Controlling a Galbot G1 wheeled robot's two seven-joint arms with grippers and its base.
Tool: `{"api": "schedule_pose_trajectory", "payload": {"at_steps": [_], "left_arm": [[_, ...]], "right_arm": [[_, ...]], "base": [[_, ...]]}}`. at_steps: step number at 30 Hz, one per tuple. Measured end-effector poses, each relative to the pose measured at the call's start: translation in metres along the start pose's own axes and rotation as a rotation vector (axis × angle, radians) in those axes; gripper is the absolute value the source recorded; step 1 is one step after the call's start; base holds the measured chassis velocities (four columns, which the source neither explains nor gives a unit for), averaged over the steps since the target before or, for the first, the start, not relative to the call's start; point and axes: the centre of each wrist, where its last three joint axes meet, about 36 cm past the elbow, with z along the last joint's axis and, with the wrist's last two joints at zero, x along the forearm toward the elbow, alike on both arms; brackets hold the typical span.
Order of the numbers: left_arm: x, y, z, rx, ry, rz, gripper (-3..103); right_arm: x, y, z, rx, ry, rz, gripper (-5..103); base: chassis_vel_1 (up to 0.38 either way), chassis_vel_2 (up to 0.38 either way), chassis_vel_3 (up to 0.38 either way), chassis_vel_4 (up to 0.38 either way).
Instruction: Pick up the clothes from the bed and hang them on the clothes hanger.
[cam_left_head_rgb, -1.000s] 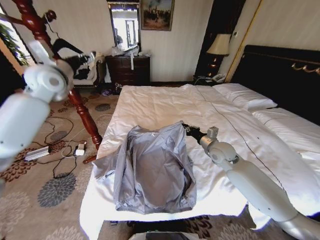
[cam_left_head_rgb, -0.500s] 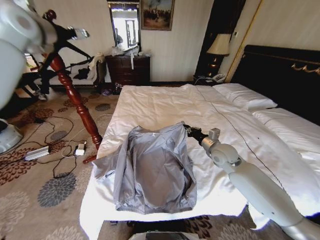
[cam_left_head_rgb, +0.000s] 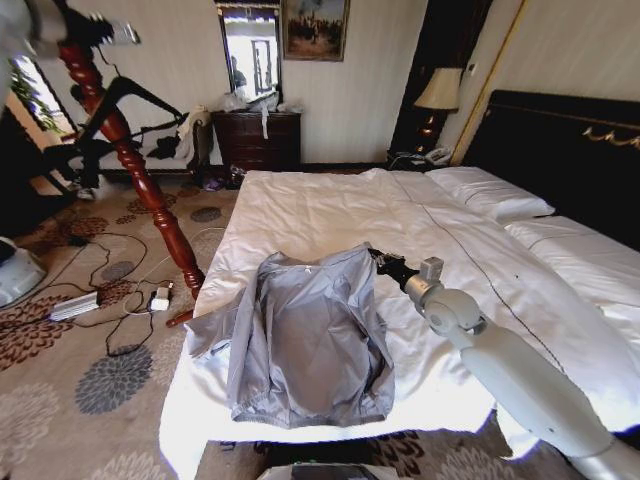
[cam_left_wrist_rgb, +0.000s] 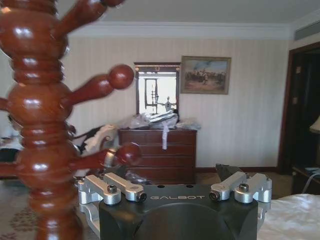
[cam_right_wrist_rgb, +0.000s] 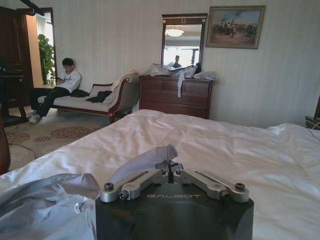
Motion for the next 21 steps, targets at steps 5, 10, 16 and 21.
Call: {"api": "schedule_pose_trajectory", "payload": {"at_steps": [5,10,16,21], "left_arm": [[-0.001,0.014,0.003,-0.011,0.017,-0.044,100],[-0.003,0.039,0.016,0.022,0.047,-0.100,98],[-0.009,0.055,0.030,0.068,0.083,-0.138,89],[-0.020,0.054,0.040,0.072,0.113,-0.158,89]], "right_arm": [[0.002,0.000,-0.002,0.004,-0.003,-0.001,0],[0.002,0.000,-0.001,0.004,-0.001,-0.002,0],[0.003,0.001,-0.002,0.001,-0.005,-0.006,0],[0.004,0.002,-0.004,-0.004,-0.009,-0.009,0]], "base": [[0.000,0.000,0.000,0.000],[0.000,0.000,0.000,0.000],[0.000,0.000,0.000,0.000],[0.000,0.000,0.000,0.000]]}}
